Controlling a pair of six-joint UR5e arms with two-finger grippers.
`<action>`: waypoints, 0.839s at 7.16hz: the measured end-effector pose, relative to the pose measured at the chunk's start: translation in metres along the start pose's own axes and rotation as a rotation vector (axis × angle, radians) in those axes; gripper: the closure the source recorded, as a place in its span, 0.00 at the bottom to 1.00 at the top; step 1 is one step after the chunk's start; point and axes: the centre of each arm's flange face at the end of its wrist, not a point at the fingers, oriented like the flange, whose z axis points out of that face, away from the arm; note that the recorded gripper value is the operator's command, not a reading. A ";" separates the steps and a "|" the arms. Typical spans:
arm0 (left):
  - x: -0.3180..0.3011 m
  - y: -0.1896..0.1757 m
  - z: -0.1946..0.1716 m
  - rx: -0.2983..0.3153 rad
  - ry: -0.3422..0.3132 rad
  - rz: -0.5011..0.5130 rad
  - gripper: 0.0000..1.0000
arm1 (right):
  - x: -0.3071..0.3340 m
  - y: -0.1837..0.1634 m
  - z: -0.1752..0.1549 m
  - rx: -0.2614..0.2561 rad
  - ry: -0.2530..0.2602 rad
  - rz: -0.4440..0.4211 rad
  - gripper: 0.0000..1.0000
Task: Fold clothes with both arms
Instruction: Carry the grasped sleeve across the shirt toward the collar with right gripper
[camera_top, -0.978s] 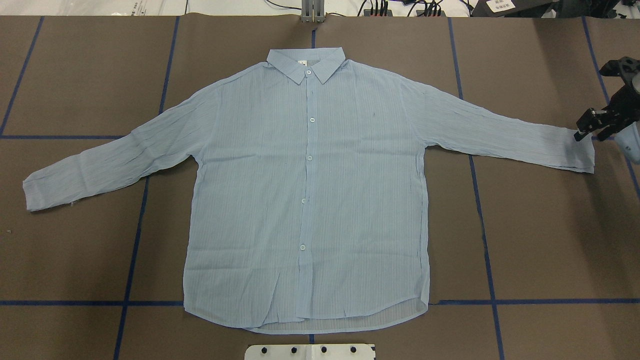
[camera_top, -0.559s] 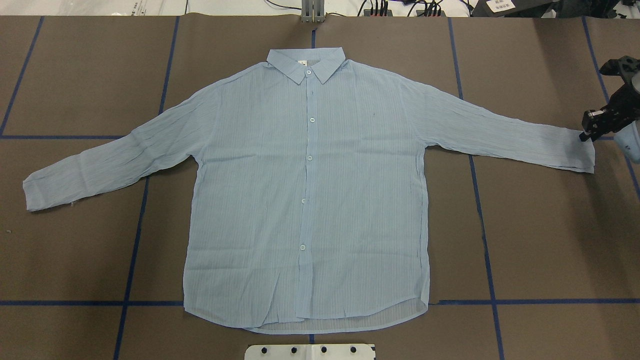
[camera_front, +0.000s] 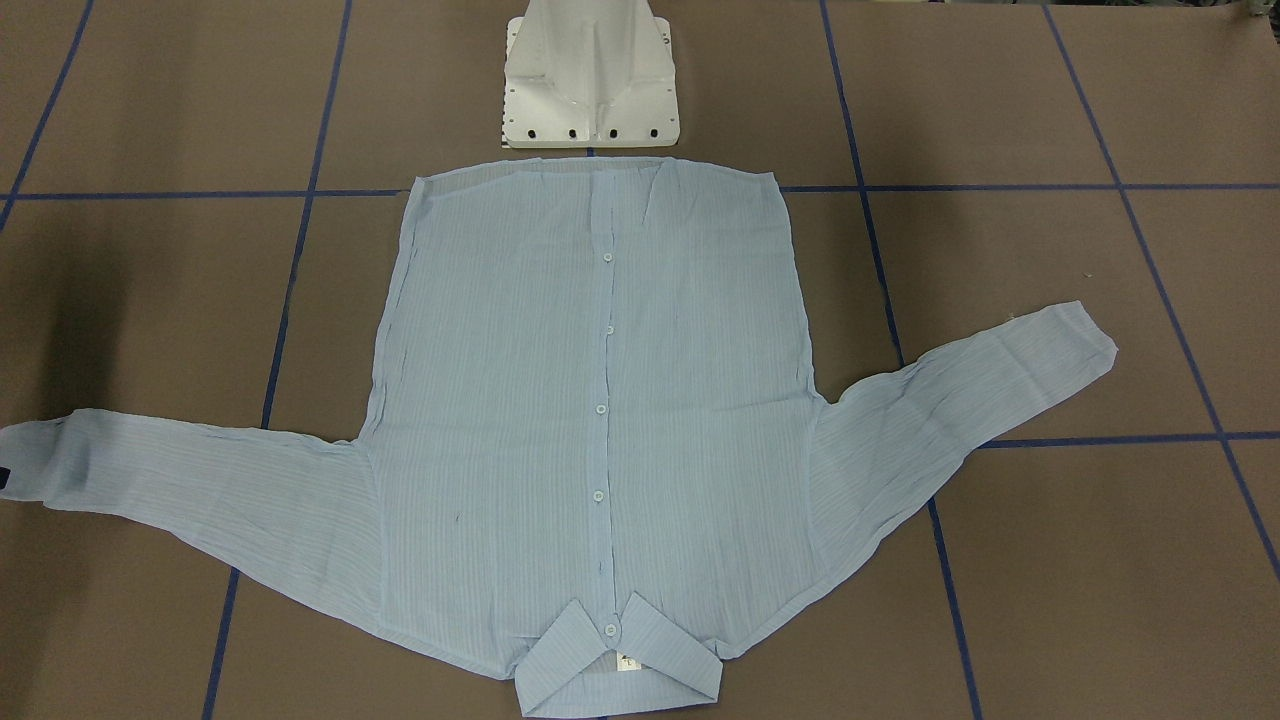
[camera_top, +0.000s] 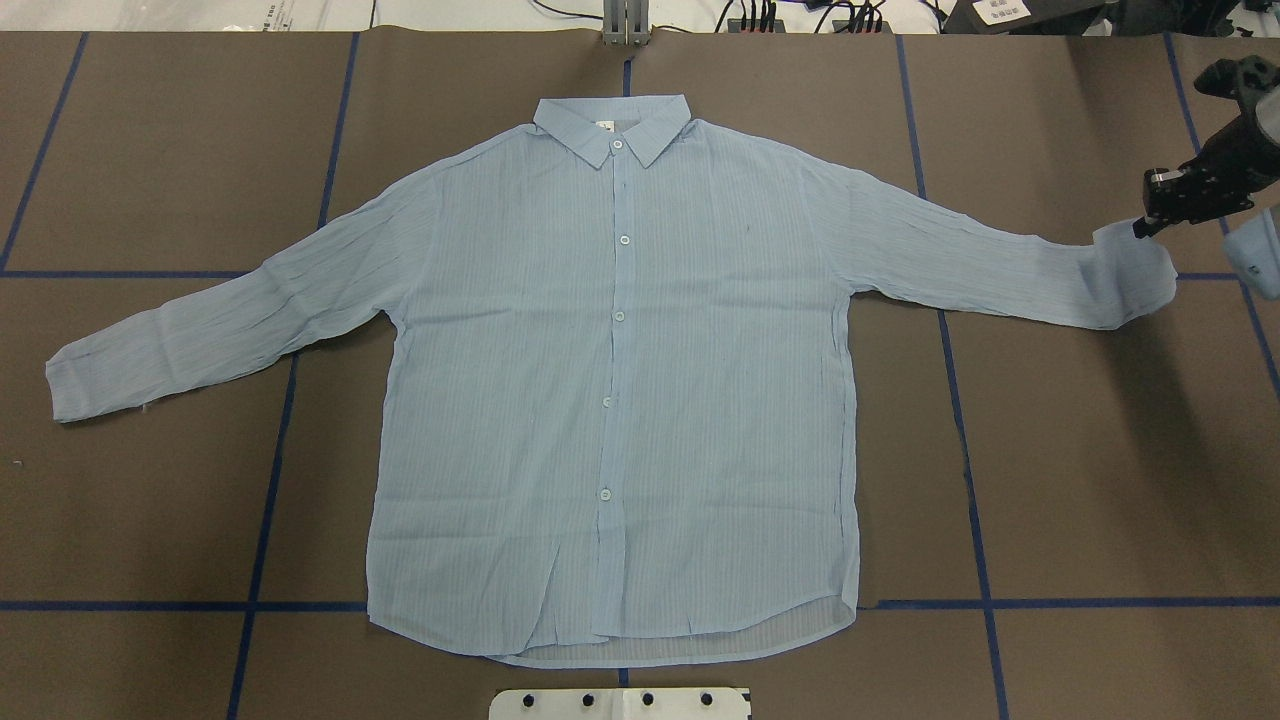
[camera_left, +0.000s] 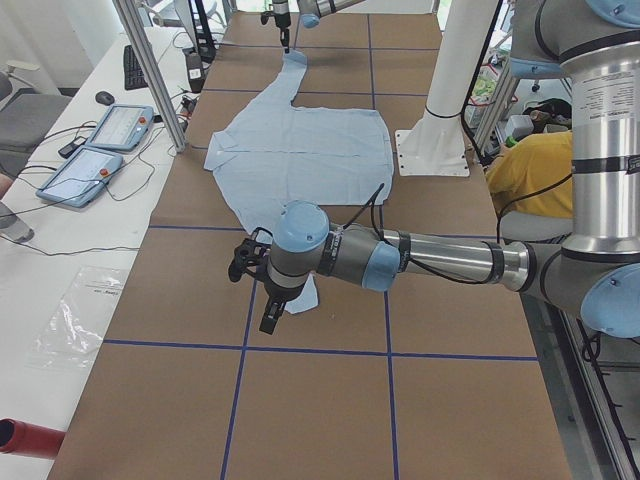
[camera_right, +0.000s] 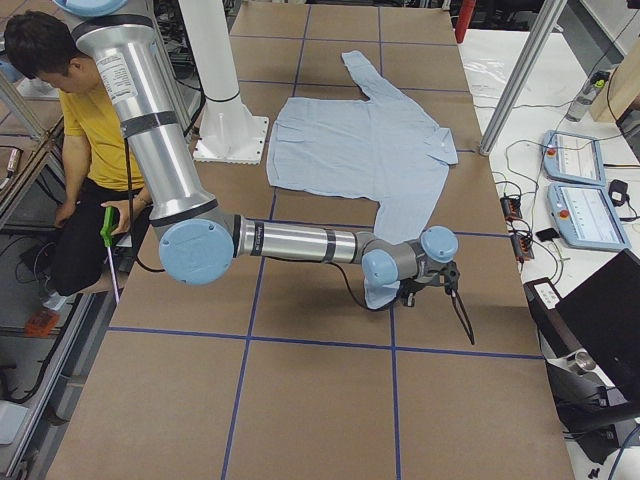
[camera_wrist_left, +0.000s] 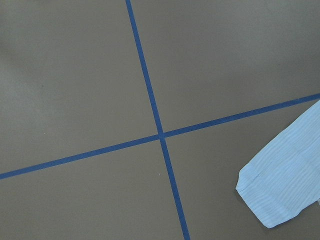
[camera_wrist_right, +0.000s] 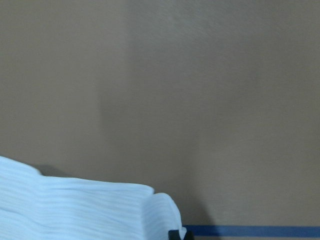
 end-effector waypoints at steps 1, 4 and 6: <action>0.002 0.000 -0.002 0.003 0.000 0.003 0.00 | -0.057 0.017 -0.004 0.005 -0.036 0.076 1.00; 0.007 0.001 -0.006 0.011 -0.001 0.011 0.00 | -0.298 0.077 0.042 0.032 -0.078 0.292 1.00; 0.007 0.002 -0.007 0.011 0.000 0.011 0.00 | -0.483 0.098 0.068 0.097 -0.119 0.427 1.00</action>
